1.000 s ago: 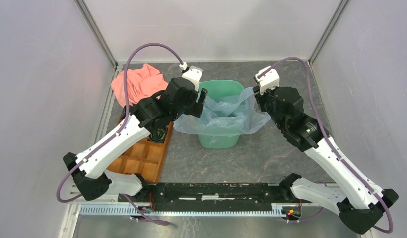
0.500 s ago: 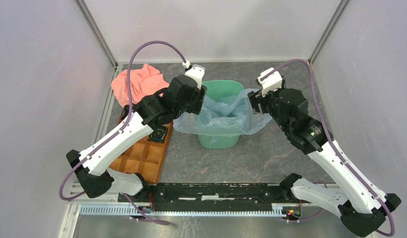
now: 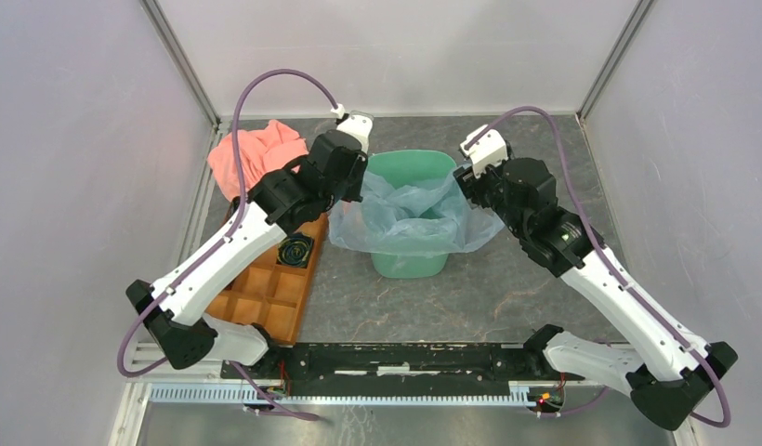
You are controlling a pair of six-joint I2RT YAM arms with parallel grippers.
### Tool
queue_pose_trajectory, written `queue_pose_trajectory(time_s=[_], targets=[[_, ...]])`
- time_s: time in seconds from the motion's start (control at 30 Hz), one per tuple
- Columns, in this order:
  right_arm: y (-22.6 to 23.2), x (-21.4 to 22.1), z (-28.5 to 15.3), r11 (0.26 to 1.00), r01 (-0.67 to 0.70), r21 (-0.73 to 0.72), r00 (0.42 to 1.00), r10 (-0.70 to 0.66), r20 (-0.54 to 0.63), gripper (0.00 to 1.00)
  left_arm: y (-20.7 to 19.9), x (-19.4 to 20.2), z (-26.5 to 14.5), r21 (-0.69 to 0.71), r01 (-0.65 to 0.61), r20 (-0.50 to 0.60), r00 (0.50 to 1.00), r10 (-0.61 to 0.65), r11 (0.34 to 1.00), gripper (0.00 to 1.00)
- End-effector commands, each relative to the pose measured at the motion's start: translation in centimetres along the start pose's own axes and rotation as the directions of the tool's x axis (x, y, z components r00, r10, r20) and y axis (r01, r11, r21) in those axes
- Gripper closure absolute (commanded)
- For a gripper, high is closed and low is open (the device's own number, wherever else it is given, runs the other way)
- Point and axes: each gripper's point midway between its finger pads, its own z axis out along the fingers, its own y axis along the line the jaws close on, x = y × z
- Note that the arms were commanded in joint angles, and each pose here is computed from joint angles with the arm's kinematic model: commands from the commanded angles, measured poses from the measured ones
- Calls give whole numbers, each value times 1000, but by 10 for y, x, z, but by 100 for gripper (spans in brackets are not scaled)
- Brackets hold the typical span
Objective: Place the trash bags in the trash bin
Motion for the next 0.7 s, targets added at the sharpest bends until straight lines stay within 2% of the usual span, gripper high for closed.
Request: queue_pose_trajectory(time_s=[0.0, 0.1, 0.17, 0.27, 0.37, 0.57, 0.67], targets=[[-9, -36, 15, 993, -97, 61, 987, 88, 132, 43, 9, -25, 6, 23, 40, 65, 997, -41, 999, 86], [-15, -35, 28, 985, -132, 112, 987, 119, 111, 70, 24, -28, 15, 25, 96, 69, 993, -97, 995, 98], [-21, -33, 36, 977, -154, 145, 985, 140, 102, 79, 32, -31, 18, 20, 130, 84, 988, -131, 991, 98], [-29, -31, 47, 970, -182, 161, 981, 168, 99, 85, 45, -37, 23, 7, 194, 124, 973, -193, 981, 98], [-30, -29, 59, 968, -200, 152, 978, 187, 98, 87, 53, -47, 31, 26, 279, 166, 946, -279, 960, 98], [-32, -17, 83, 961, -246, 127, 968, 237, 77, 87, 70, -48, 64, 51, 450, 154, 879, -452, 892, 98], [-32, -10, 93, 957, -270, 102, 962, 265, 65, 87, 77, -47, 80, 77, 491, 144, 856, -497, 868, 98]])
